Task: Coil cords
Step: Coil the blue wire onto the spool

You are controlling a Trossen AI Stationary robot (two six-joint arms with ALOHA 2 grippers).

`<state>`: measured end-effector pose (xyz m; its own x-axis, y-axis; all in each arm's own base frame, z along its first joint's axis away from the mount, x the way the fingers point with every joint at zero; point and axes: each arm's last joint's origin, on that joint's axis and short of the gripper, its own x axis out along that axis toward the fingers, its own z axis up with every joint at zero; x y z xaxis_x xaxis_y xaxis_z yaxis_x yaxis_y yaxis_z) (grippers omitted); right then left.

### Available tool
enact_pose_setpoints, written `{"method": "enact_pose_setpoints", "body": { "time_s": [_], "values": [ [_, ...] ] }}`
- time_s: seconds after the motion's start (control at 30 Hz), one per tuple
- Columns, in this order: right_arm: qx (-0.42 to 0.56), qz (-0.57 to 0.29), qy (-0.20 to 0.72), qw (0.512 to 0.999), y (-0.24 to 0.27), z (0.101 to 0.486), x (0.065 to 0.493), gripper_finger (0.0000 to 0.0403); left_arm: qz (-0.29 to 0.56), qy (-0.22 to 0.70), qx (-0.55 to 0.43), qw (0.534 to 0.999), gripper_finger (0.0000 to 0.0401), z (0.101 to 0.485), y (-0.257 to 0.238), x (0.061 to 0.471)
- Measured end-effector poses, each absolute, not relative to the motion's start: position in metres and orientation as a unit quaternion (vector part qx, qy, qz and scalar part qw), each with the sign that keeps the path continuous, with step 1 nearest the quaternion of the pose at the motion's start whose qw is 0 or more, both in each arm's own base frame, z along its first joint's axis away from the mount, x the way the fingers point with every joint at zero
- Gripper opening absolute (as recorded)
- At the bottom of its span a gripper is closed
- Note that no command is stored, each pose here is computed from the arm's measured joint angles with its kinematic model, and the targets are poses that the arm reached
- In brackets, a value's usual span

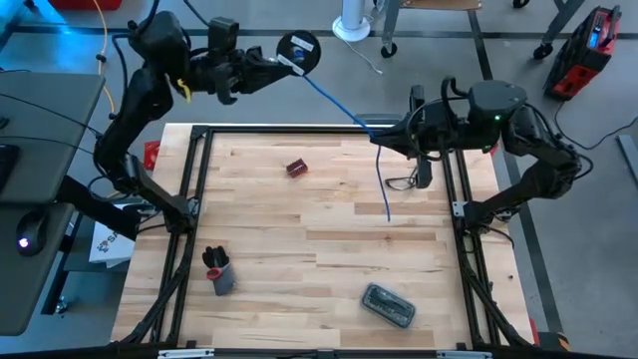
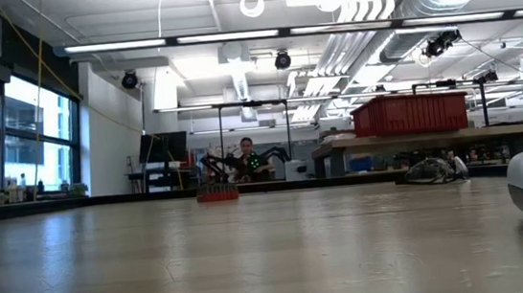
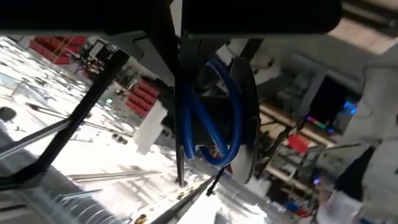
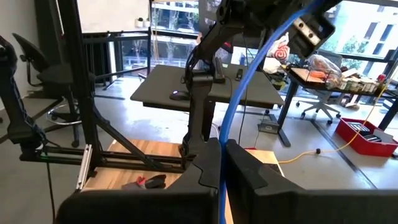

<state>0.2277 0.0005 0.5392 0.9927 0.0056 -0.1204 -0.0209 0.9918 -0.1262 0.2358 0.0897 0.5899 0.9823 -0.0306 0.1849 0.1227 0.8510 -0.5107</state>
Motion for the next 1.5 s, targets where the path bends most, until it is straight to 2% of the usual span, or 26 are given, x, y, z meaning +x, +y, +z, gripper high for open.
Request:
{"method": "enact_pose_setpoints", "body": {
  "time_s": [0.2, 0.53, 0.63, 0.93, 1.4, 1.5],
  "values": [
    [-0.065, 0.008, 0.056, 0.996, 0.001, 0.541, 0.222, 0.0, -0.021, -0.024, -0.339, 0.94, 0.0, 0.579, 0.09, 0.229],
    [-0.082, 0.0, 0.056, 0.995, -0.004, 0.542, 0.22, 0.0, -0.095, 0.143, -0.482, 0.859, 0.0, 0.55, 0.073, 0.248],
    [-0.084, -0.007, 0.057, 0.995, -0.007, 0.542, 0.22, 0.0, -0.13, 0.152, -0.501, 0.842, 0.0, 0.552, 0.064, 0.254],
    [-0.09, -0.004, 0.057, 0.994, -0.008, 0.542, 0.22, 0.0, -0.189, 0.064, -0.506, 0.839, 0.0, 0.576, 0.061, 0.258],
    [-0.103, 0.005, 0.05, 0.993, -0.008, 0.543, 0.218, 0.0, -0.176, 0.177, -0.569, 0.784, 0.0, 0.556, 0.053, 0.26],
    [-0.111, 0.005, 0.048, 0.993, -0.008, 0.544, 0.219, 0.0, -0.195, 0.202, -0.579, 0.765, 0.0, 0.552, 0.046, 0.269]
  ]
}}
